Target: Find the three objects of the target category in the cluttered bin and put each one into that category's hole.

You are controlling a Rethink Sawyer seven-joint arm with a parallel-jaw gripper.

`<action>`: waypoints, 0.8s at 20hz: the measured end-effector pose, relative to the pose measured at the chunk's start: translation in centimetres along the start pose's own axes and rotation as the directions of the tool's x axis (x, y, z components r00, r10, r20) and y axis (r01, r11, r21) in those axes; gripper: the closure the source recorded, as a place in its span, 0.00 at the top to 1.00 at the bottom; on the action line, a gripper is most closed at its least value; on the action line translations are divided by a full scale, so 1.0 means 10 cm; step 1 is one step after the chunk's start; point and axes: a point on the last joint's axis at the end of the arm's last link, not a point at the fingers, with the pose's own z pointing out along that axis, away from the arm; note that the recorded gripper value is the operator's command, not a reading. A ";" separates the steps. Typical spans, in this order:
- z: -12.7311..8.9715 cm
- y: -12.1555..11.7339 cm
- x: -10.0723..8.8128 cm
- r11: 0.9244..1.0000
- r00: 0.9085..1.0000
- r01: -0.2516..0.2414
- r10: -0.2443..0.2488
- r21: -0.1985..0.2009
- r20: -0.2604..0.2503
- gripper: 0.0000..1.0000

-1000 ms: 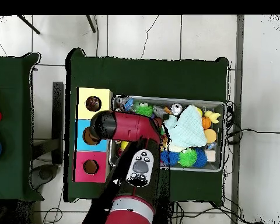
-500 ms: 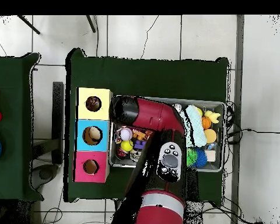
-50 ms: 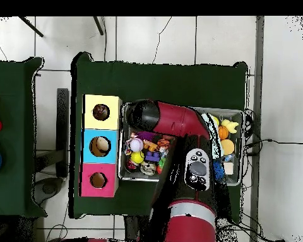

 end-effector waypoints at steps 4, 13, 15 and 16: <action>0.05 0.00 0.03 1.000 1.000 0.021 -0.021 0.001 -0.005 1.00; -0.01 0.06 0.36 0.995 0.995 0.096 -0.096 -0.003 -0.013 1.00; -0.06 0.08 0.43 0.994 0.994 0.105 -0.105 -0.004 -0.013 1.00; -0.12 0.10 0.51 0.993 0.993 0.115 -0.115 -0.008 -0.013 1.00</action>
